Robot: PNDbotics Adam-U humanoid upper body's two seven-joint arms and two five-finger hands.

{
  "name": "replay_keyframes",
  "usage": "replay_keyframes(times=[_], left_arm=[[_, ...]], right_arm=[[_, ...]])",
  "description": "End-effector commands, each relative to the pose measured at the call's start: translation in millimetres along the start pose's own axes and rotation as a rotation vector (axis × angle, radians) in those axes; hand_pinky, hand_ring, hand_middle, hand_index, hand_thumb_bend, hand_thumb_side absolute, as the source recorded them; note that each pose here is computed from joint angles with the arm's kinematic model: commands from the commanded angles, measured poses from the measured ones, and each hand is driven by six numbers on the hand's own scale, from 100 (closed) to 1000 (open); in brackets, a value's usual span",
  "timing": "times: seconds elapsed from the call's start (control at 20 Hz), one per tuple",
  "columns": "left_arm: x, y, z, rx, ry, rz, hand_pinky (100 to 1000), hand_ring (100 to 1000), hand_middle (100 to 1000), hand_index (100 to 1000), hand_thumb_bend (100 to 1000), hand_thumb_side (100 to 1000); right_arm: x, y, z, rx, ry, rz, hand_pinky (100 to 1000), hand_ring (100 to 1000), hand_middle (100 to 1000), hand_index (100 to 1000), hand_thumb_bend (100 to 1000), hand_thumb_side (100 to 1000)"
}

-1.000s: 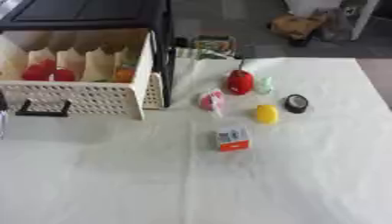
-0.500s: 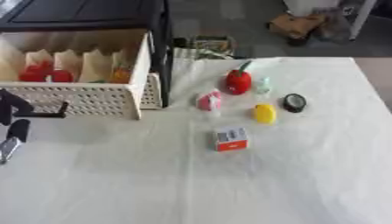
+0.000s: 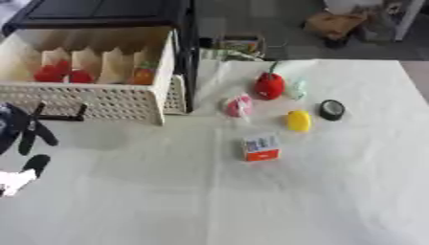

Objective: Pick up objects from table and place into drawer.

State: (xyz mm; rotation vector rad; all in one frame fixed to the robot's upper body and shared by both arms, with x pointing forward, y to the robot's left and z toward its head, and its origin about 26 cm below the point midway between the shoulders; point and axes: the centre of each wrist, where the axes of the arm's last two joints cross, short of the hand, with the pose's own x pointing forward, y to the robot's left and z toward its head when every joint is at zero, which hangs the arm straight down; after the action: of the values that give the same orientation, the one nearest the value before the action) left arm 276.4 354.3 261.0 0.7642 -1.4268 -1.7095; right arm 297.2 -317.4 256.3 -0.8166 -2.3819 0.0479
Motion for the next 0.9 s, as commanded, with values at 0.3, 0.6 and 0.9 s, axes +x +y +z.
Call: replay_keyframes(times=[0.3,0.6,0.9], left_arm=[[6,-5.3,-3,-0.176,0.075,0.009,220,372,484,844,105,408],[11,-9.7,-9,-0.253,0.116,0.082,311,528,587,929,111,412],[14,-7.2,-13,-0.277,0.182,0.124,347,576,617,934,150,436]], right_arm=[[5,-4.3,-3,-0.023,-0.016,-0.001,759,651,641,756,134,901],[4,-3.6,-2,-0.022,-0.004,-0.002,758,648,638,748,140,893],[4,-3.0,-2,-0.026,0.003,-0.004,758,646,636,741,144,888]])
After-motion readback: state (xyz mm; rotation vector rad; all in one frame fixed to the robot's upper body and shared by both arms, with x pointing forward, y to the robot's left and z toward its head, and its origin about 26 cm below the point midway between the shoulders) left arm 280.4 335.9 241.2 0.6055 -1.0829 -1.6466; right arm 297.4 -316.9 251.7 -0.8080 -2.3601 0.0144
